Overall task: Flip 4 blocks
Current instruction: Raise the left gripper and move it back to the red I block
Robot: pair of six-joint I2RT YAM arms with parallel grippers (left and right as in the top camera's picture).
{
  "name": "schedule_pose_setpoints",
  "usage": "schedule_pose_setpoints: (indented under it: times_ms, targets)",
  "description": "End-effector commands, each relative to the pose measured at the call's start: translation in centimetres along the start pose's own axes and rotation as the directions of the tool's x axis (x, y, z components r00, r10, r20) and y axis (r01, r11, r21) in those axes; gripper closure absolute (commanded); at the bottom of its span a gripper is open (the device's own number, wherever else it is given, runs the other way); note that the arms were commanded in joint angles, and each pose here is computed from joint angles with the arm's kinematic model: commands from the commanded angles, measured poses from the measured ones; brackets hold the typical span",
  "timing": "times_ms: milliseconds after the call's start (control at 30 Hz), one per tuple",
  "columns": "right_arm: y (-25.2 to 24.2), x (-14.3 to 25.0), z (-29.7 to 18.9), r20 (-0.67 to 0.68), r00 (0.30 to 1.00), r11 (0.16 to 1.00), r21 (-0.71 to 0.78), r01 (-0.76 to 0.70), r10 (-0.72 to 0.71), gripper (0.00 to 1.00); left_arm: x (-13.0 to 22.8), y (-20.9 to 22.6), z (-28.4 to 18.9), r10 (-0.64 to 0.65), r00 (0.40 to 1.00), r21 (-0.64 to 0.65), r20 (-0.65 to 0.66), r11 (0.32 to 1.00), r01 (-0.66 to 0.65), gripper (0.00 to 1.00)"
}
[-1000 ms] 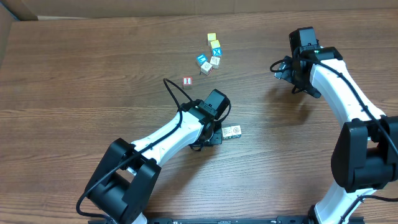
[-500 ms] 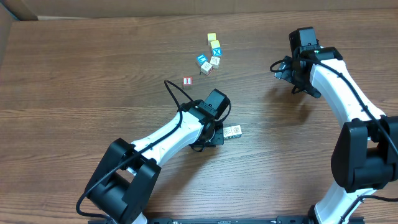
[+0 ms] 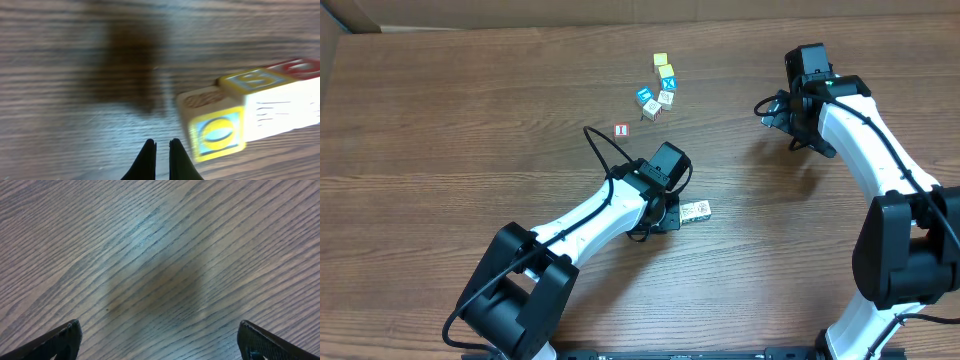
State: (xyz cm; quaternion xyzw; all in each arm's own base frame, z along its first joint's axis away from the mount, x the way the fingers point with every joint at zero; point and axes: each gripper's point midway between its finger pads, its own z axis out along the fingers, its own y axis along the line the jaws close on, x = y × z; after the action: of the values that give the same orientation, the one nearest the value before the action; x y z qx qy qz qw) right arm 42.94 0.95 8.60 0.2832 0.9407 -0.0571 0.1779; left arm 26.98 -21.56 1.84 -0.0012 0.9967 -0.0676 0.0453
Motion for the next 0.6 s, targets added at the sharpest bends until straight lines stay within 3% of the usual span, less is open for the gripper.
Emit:
schedule_pose_setpoints:
  times_ms: [0, 200, 367, 567]
  targets:
    - [0.3, -0.9, -1.3, 0.034, 0.999, 1.000, -0.023, -0.005, 0.005, 0.00, -1.7, 1.1, -2.0, -0.008, 0.997, -0.046, 0.079, 0.999, 0.012, 0.96]
    - [0.3, -0.9, -1.3, 0.034, 0.999, 1.000, -0.023, -0.005, 0.005, 0.00, -5.1, 3.6, -5.2, -0.106, 0.977, -0.029, 0.187, 0.993, 0.113, 0.92]
    - [0.3, -0.9, -1.3, 0.034, 0.999, 1.000, -0.023, -0.005, 0.005, 0.00, -6.7, 6.4, -5.6, -0.214, 0.960, 0.015, 0.178, 0.976, 0.215, 0.91]
    - [0.3, -0.9, -1.3, 0.034, 0.999, 1.000, -0.023, -0.005, 0.005, 0.00, -7.7, 9.4, -5.9, -0.239, 0.957, 0.028, 0.163, 0.971, 0.238, 0.90]
